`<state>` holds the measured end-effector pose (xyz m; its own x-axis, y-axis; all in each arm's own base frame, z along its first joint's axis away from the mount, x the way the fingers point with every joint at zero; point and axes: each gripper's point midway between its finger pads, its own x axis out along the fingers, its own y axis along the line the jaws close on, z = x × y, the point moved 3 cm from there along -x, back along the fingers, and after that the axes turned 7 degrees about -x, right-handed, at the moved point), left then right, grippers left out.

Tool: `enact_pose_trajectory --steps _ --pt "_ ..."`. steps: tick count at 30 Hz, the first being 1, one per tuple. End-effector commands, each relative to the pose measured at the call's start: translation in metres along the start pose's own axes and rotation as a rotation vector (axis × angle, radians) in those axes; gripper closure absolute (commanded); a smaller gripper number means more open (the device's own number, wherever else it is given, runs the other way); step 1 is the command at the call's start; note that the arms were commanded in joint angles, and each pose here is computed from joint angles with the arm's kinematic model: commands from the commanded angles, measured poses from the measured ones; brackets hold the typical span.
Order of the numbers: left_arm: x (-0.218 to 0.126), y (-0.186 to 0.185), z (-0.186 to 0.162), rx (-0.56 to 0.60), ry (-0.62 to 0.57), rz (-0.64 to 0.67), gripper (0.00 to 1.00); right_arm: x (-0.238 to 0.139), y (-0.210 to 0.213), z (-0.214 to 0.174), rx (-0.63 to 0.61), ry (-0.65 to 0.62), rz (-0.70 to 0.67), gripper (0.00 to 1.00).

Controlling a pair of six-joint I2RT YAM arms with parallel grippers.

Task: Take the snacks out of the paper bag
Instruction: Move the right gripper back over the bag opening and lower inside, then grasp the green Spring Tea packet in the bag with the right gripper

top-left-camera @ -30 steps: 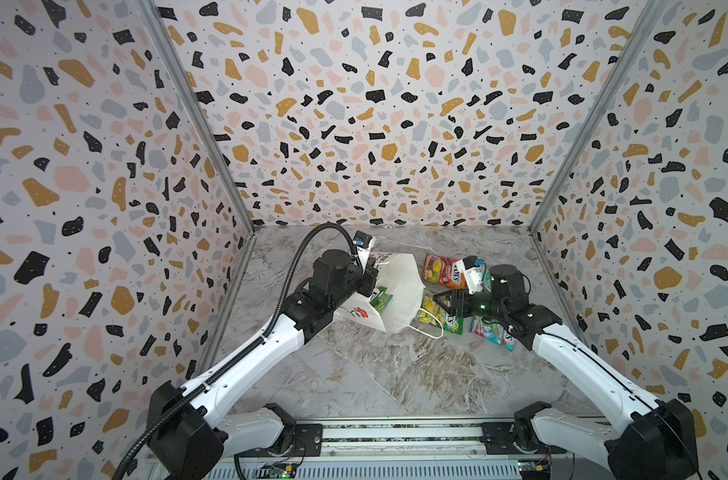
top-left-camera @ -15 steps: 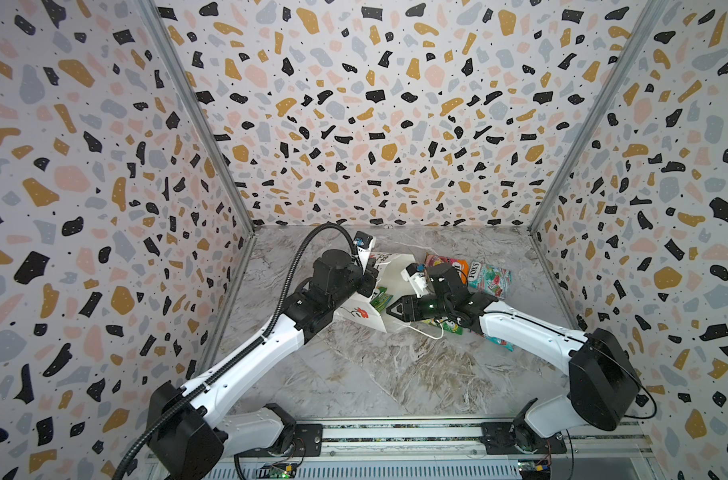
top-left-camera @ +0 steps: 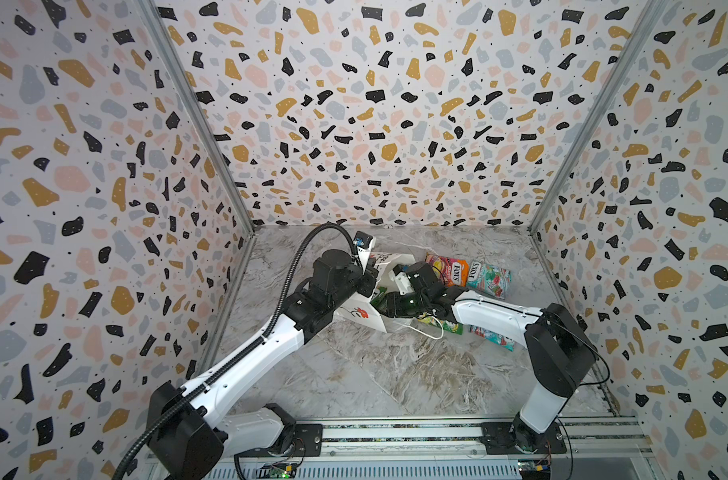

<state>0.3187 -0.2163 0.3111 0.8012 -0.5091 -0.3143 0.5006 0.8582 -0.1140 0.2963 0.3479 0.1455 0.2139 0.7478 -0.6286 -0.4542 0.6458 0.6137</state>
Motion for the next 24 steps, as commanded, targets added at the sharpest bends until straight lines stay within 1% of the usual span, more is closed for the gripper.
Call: enact_pose_trajectory --steps 1,7,14,21,24 --pt "-0.008 -0.001 0.019 0.005 -0.067 -0.002 1.00 -0.002 0.013 0.022 0.033 -0.066 0.028 0.50" --pt "-0.008 -0.001 0.018 0.008 -0.066 -0.004 1.00 0.003 0.013 0.031 0.063 -0.080 0.056 0.53" --pt "-0.008 -0.002 0.018 0.008 -0.065 -0.006 1.00 0.001 0.007 0.038 0.093 -0.097 0.062 0.54" --pt "-0.007 -0.002 0.017 0.007 -0.063 -0.010 1.00 0.004 -0.013 0.045 0.147 -0.114 0.000 0.54" --pt "-0.007 -0.002 0.017 0.007 -0.063 -0.010 1.00 0.009 -0.016 0.049 0.155 -0.114 -0.006 0.53"
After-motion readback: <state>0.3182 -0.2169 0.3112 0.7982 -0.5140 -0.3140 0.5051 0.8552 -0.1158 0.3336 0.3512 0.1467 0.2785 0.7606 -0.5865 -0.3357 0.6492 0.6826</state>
